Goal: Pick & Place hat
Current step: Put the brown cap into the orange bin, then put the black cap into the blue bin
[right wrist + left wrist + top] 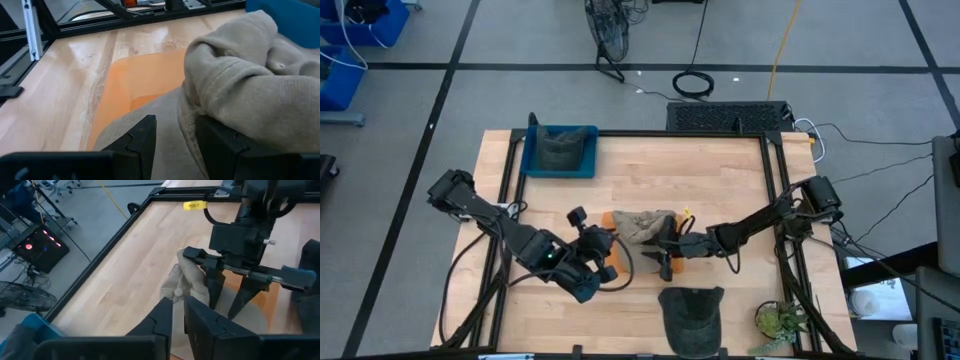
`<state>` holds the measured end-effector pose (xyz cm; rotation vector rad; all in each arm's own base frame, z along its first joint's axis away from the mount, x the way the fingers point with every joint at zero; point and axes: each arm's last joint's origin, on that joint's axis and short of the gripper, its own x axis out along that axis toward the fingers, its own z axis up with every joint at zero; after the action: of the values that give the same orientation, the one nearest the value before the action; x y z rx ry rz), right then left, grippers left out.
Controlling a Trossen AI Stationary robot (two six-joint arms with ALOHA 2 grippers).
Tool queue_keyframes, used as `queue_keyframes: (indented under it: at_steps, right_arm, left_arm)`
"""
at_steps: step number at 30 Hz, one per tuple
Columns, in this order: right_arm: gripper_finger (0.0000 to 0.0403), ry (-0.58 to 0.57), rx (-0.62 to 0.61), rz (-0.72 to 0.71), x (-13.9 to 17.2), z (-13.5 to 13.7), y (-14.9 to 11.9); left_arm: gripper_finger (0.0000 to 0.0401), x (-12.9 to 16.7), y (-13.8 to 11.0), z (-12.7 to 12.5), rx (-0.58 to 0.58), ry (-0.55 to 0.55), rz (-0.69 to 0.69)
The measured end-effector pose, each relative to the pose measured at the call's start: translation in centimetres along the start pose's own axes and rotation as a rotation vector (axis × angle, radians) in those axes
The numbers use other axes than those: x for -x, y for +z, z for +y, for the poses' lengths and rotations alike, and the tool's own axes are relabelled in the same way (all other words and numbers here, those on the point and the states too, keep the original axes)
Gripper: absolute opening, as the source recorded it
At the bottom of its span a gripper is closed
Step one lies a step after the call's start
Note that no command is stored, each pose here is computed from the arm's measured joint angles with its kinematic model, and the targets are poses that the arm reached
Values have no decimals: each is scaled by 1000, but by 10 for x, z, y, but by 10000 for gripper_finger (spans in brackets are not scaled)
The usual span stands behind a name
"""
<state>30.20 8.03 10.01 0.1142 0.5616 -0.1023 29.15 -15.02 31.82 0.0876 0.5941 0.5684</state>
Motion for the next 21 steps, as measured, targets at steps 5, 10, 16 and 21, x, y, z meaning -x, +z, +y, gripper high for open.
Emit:
queue_keyframes:
  at_steps: [5,10,16,21]
  right_arm:
    - [128,63,21,-92,6,7,12]
    - [128,132,54,-157,27,20,28]
    - [128,192,112,-197,52,35,40]
    - [128,196,150,-207,65,38,46]
  left_arm:
    - [62,-8,-4,-1,4,-68,66]
    - [63,-17,-15,1,-4,-61,109]
    - [63,-26,-18,4,14,-38,117]
    - [63,-30,-16,0,14,-69,80]
